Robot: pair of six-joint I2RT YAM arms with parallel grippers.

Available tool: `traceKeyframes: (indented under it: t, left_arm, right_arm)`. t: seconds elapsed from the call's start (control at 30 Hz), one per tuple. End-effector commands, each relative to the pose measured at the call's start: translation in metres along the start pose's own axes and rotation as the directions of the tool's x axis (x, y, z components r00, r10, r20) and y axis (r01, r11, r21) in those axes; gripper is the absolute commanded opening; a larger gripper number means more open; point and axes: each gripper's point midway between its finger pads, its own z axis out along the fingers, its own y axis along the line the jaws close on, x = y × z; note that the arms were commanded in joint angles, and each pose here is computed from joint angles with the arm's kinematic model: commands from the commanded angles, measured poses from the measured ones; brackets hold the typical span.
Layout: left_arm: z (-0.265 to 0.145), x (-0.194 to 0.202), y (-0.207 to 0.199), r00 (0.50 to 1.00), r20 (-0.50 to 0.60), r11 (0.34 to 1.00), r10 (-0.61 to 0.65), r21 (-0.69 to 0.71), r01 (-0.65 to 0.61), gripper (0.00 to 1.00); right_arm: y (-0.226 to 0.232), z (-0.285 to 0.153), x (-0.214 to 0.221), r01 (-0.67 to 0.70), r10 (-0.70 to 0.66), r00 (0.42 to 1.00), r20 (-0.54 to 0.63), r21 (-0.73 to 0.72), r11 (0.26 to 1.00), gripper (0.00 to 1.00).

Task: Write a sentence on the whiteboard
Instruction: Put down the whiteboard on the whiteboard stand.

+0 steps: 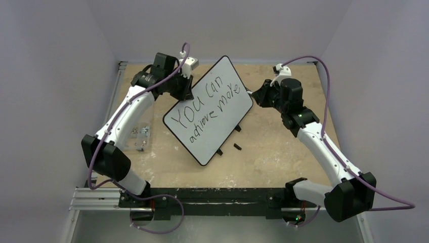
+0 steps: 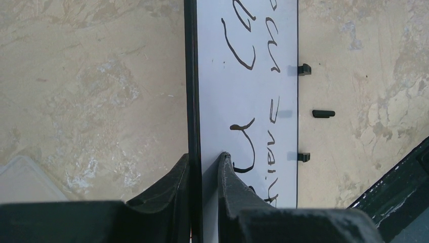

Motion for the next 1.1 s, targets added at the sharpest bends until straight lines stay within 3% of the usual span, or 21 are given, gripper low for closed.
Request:
traceKeyframes:
  t: [0.0, 0.6, 1.07]
  left_arm:
    - [0.015, 0.094, 0.018, 0.924, -0.375, 0.994, 0.081, -0.043, -0.105, 0.00]
    - [0.015, 0.103, 0.029, 0.921, -0.384, 0.988, 0.070, -0.102, -0.118, 0.33]
    - [0.014, 0.089, 0.033, 0.938, -0.340, 0.984, 0.071, -0.131, -0.122, 0.39]
  right_arm:
    - [0.004, -0.001, -0.003, 0.000, 0.000, 1.000, 0.011, -0.021, 1.000, 0.00]
    - [0.004, -0.002, -0.001, 0.003, -0.003, 1.000, 0.009, -0.021, 1.000, 0.00]
    - [0.003, -0.001, 0.002, 0.001, -0.001, 1.000, 0.002, -0.020, 1.000, 0.00]
